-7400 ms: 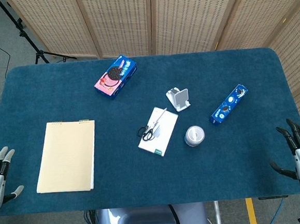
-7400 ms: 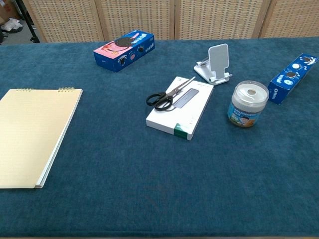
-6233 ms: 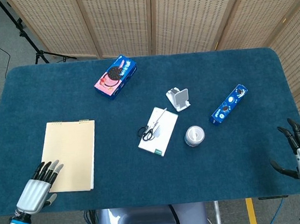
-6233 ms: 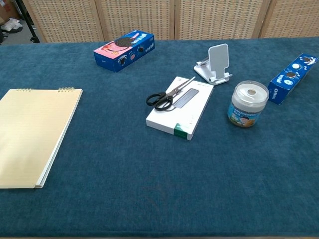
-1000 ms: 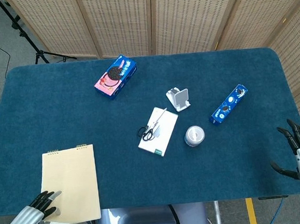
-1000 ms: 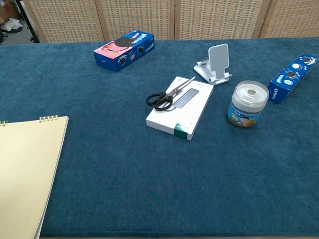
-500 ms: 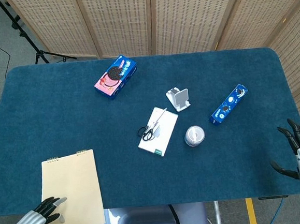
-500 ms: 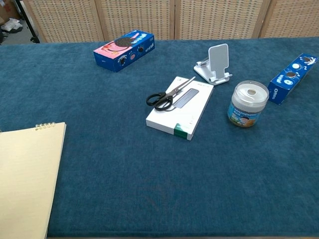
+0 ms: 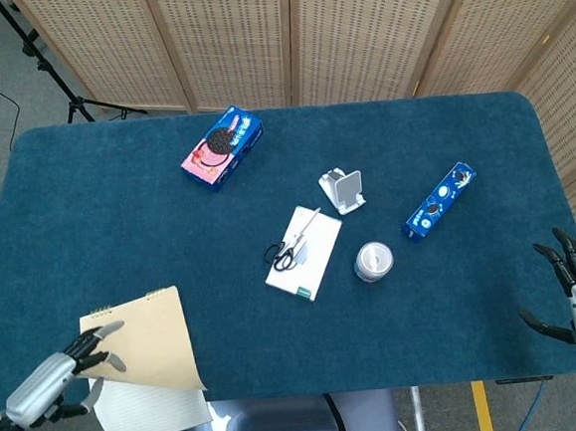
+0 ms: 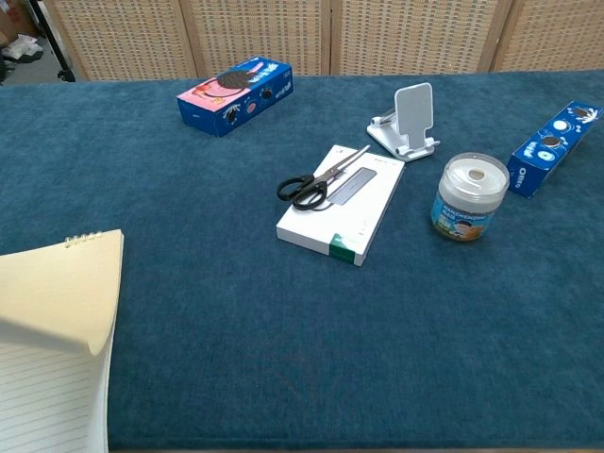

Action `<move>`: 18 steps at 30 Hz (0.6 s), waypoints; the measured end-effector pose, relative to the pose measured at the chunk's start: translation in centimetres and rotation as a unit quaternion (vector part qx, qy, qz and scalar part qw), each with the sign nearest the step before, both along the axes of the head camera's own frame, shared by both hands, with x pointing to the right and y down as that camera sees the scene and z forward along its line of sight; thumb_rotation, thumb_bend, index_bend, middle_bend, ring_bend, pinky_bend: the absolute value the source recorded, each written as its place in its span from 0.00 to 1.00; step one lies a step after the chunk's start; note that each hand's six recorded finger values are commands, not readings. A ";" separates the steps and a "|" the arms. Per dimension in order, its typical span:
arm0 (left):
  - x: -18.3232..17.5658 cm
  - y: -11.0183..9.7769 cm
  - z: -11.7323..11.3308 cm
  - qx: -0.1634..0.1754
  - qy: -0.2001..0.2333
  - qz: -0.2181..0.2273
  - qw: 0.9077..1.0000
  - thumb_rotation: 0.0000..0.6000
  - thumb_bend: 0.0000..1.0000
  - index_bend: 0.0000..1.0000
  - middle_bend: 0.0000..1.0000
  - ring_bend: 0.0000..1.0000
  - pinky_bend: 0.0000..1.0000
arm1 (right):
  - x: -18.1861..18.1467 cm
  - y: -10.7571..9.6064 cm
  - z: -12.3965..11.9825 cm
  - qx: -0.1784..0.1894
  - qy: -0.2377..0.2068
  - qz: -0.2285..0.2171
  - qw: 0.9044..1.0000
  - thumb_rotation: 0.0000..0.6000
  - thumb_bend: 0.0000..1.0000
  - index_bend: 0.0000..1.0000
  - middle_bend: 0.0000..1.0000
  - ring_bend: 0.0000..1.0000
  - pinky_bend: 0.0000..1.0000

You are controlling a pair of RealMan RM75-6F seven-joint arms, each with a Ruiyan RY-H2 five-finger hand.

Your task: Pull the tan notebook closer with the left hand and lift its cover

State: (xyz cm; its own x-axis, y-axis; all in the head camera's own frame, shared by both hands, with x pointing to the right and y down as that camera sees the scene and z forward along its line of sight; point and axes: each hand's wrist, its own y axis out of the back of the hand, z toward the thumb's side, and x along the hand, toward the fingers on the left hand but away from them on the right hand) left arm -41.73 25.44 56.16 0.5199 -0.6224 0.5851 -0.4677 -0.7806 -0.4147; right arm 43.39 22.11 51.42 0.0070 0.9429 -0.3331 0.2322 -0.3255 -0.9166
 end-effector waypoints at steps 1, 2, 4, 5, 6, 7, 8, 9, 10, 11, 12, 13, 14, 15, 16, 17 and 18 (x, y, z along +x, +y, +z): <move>-0.2 -0.9 0.1 0.001 0.002 -0.018 1.000 1.00 0.64 0.88 0.00 0.00 0.00 | 0.0 0.0 0.0 0.000 0.000 0.000 1.000 1.00 0.23 0.13 0.00 0.00 0.00; -0.4 -1.9 0.2 0.003 0.002 -0.036 0.999 1.00 0.65 0.88 0.00 0.00 0.00 | 0.0 0.0 0.0 0.000 0.000 0.001 1.000 1.00 0.23 0.13 0.00 0.00 0.00; -0.9 -4.3 0.4 0.012 -0.004 -0.077 0.997 1.00 0.65 0.88 0.00 0.00 0.00 | 0.1 0.0 0.0 0.000 0.000 0.002 1.000 1.00 0.23 0.13 0.00 0.00 0.00; -1.1 -5.2 0.6 0.016 -0.007 -0.091 0.996 1.00 0.65 0.88 0.00 0.00 0.00 | 0.1 -0.1 0.0 0.000 0.000 0.003 1.000 1.00 0.23 0.13 0.00 0.00 0.00; -1.3 -6.1 0.7 0.019 -0.010 -0.104 0.994 1.00 0.65 0.88 0.00 0.00 0.00 | 0.1 -0.1 0.0 0.001 0.000 0.003 1.000 1.00 0.23 0.13 0.00 0.00 0.00; -1.5 -6.9 0.8 0.022 -0.014 -0.115 0.993 1.00 0.65 0.88 0.00 0.00 0.00 | 0.1 -0.1 0.0 0.000 0.001 0.003 1.000 1.00 0.23 0.13 0.00 0.00 0.00; -1.7 -7.8 1.0 0.026 -0.020 -0.129 0.991 1.00 0.65 0.88 0.00 0.00 0.00 | 0.1 -0.1 0.0 0.000 0.001 0.003 1.000 1.00 0.23 0.13 0.00 0.00 0.00; -1.9 -8.5 1.2 0.030 -0.024 -0.138 0.990 1.00 0.65 0.88 0.00 0.00 0.00 | 0.1 -0.1 0.0 -0.001 0.001 0.003 1.000 1.00 0.23 0.13 0.00 0.00 0.00; -2.2 -9.2 1.3 0.034 -0.030 -0.147 0.988 1.00 0.65 0.88 0.00 0.00 0.00 | 0.1 -0.1 0.1 -0.001 0.001 0.002 1.000 1.00 0.23 0.13 0.00 0.00 0.00; -2.5 -9.9 1.5 0.039 -0.036 -0.156 0.986 1.00 0.64 0.88 0.00 0.00 0.00 | 0.1 -0.1 0.1 -0.002 0.002 0.001 1.000 1.00 0.23 0.13 0.00 0.00 0.00; -2.9 -10.9 1.8 0.045 -0.048 -0.168 0.984 1.00 0.64 0.88 0.00 0.00 0.00 | 0.0 0.0 0.2 -0.003 0.002 0.000 1.000 1.00 0.23 0.13 0.00 0.00 0.00; -3.2 -11.6 2.0 0.048 -0.056 -0.177 0.981 1.00 0.64 0.88 0.00 0.00 0.00 | 0.0 0.0 0.3 -0.004 0.002 0.000 1.000 1.00 0.23 0.13 0.00 0.00 0.00; -3.5 -12.3 2.3 0.051 -0.065 -0.185 0.979 1.00 0.65 0.88 0.00 0.00 0.00 | -0.1 0.0 0.3 -0.004 0.002 0.000 1.000 1.00 0.23 0.13 0.00 0.00 0.00; -3.9 -13.2 2.6 0.055 -0.077 -0.195 0.976 1.00 0.64 0.88 0.00 0.00 0.00 | -0.1 0.0 0.3 -0.005 0.003 -0.001 1.000 1.00 0.23 0.13 0.00 0.00 0.00; -4.1 -13.8 2.9 0.058 -0.086 -0.201 0.974 1.00 0.65 0.88 0.00 0.00 0.00 | -0.1 0.0 0.3 -0.005 0.004 -0.001 1.000 1.00 0.23 0.13 0.00 0.00 0.00; -4.5 -14.7 3.3 0.062 -0.099 -0.209 0.971 1.00 0.64 0.88 0.00 0.00 0.00 | -0.1 0.0 0.3 -0.004 0.004 -0.002 1.000 1.00 0.23 0.13 0.00 0.00 0.00; -4.7 -15.3 3.5 0.065 -0.108 -0.214 0.969 1.00 0.64 0.88 0.00 0.00 0.00 | -0.2 0.0 0.4 -0.004 0.004 -0.002 1.000 1.00 0.23 0.13 0.00 0.00 0.00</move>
